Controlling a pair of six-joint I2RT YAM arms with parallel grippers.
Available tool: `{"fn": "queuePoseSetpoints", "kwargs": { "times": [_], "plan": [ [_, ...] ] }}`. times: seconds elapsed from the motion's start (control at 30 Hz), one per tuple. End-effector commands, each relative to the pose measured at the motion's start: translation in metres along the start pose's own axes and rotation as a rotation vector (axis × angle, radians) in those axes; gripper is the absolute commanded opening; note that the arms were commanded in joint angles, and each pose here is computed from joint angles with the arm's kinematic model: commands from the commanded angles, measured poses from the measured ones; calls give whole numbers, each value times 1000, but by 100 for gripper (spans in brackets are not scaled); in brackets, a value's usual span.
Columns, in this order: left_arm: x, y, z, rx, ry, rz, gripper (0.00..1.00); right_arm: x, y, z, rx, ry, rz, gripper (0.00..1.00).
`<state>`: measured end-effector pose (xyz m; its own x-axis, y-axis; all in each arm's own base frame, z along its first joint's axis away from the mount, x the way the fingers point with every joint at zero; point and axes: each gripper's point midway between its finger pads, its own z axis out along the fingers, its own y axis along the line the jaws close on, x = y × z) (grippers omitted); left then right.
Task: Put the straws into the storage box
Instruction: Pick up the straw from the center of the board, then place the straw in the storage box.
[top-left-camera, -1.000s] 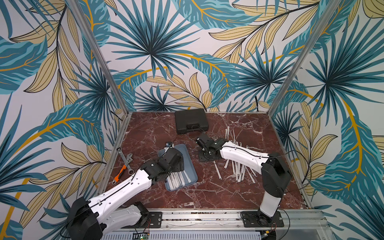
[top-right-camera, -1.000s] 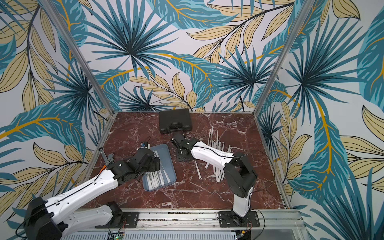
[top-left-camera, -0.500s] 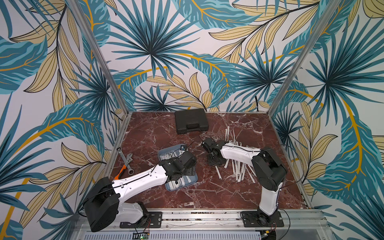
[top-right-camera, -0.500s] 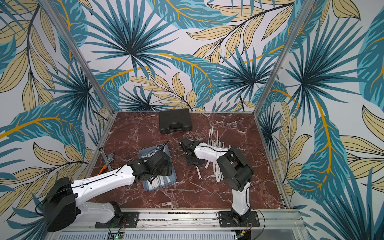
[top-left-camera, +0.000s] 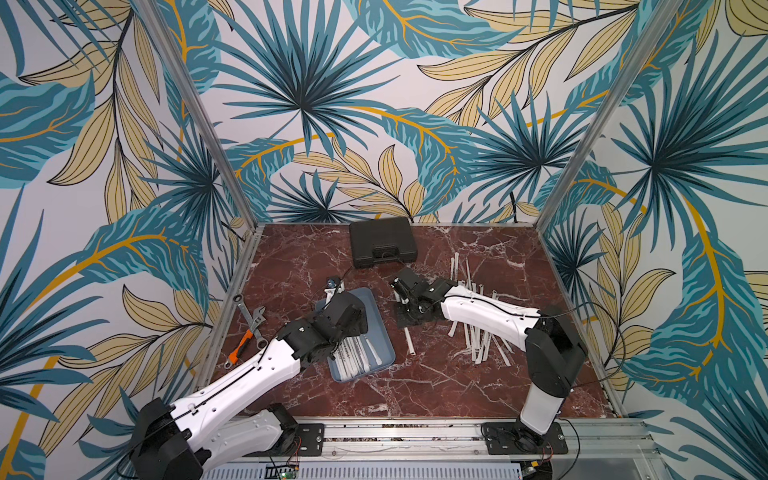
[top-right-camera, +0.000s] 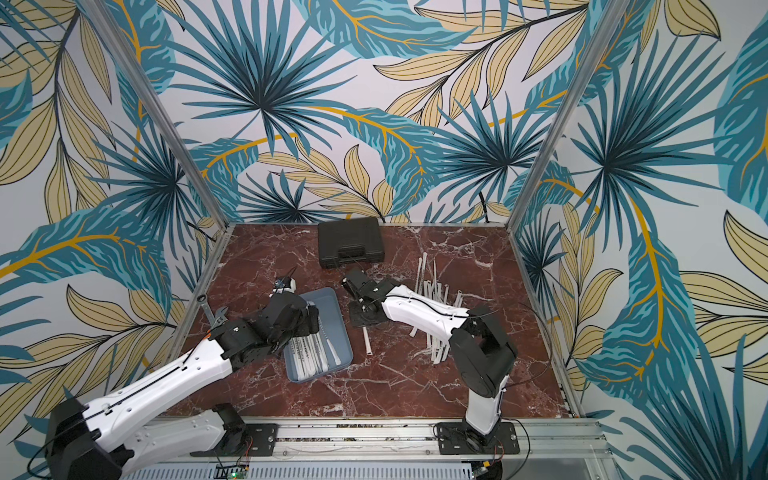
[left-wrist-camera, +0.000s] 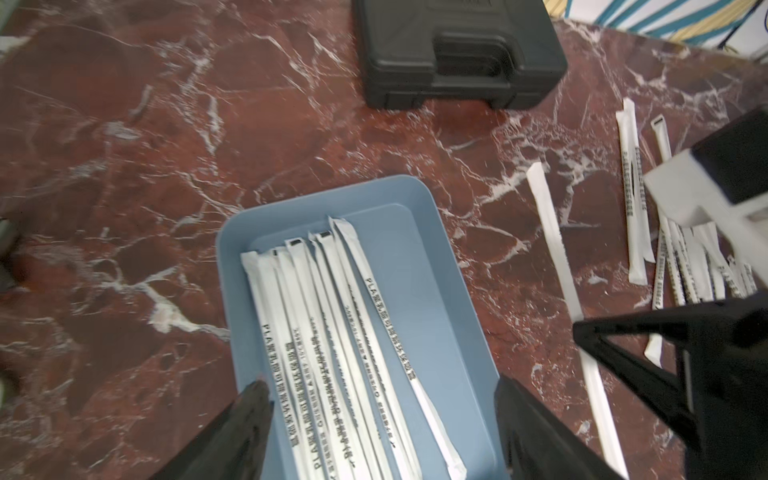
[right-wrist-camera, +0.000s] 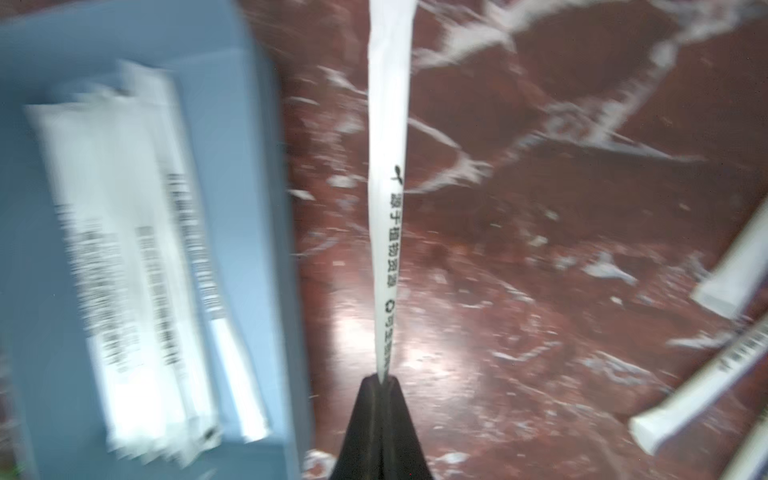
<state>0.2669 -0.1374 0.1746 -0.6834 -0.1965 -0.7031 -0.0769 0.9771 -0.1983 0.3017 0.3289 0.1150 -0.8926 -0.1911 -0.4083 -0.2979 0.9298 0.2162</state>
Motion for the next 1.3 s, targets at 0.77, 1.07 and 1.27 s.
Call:
{"fn": "queuePoseSetpoints", "kwargs": {
  "times": [0.77, 1.07, 1.27],
  "plan": [
    [18, 31, 5, -73, 26, -11, 89, 41, 47, 100, -97, 241, -64, 4],
    [18, 32, 5, -80, 29, -4, 89, 40, 55, 109, -126, 251, -28, 5],
    [17, 32, 4, -79, 26, -6, 89, 41, 55, 109, -128, 256, -36, 6]
  ]
}}
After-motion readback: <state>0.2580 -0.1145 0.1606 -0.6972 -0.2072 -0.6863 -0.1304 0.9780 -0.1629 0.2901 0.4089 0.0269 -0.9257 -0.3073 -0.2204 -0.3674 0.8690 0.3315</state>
